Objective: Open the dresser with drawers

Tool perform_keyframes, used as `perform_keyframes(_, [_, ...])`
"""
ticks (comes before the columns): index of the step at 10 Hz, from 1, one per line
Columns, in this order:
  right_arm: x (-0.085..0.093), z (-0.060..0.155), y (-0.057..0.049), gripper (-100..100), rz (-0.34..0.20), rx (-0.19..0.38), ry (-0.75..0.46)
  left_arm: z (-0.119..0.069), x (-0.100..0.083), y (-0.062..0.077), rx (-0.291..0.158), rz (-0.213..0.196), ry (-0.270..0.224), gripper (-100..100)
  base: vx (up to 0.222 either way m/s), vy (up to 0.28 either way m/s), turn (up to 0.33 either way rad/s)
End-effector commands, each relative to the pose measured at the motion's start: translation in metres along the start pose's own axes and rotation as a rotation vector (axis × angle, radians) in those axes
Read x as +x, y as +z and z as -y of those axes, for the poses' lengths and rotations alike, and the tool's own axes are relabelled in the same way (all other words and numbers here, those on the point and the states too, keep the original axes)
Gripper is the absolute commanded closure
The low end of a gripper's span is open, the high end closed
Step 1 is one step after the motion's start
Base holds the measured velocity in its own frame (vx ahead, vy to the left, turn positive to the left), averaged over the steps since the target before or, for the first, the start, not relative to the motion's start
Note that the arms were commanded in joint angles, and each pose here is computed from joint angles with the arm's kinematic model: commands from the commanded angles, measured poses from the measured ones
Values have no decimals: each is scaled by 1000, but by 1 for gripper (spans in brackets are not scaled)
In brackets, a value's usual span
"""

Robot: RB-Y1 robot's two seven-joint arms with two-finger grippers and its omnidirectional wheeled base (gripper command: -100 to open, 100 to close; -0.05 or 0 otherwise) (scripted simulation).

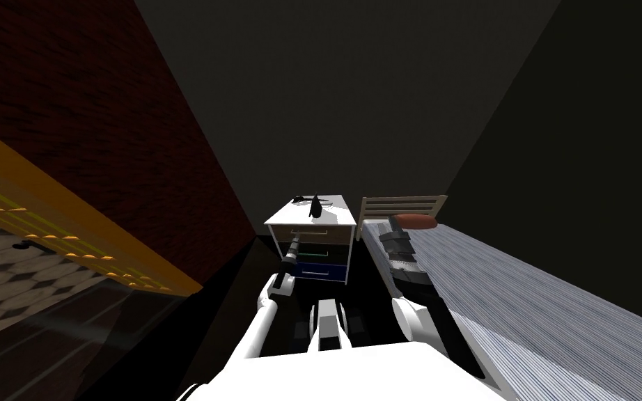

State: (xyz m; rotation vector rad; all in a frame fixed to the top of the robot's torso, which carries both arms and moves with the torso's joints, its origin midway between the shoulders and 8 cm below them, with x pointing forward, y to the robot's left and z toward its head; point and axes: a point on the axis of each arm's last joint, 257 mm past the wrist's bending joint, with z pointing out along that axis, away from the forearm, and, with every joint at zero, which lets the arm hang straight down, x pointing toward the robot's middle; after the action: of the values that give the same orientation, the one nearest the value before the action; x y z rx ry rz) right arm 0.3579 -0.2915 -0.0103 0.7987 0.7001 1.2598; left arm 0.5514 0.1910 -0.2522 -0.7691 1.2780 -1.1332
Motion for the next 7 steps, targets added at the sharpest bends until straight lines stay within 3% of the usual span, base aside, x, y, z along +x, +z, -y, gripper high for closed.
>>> perform_keyframes(1, [0,0,0,0,0,0,0,6,-2,6,4,1,1,-100,41,-6,-2])
perform_keyframes(2, [0,0,0,0,0,0,0,6,-2,7,1,1,1,100,6,-1,1])
perform_keyframes(4, [0,0,0,0,0,0,0,8,-1,8,3,-4,0,100,-118,7,27])
perform_keyframes(7, [0,0,0,0,0,0,0,11,1,10,4,-11,-1,100,-215,36,17])
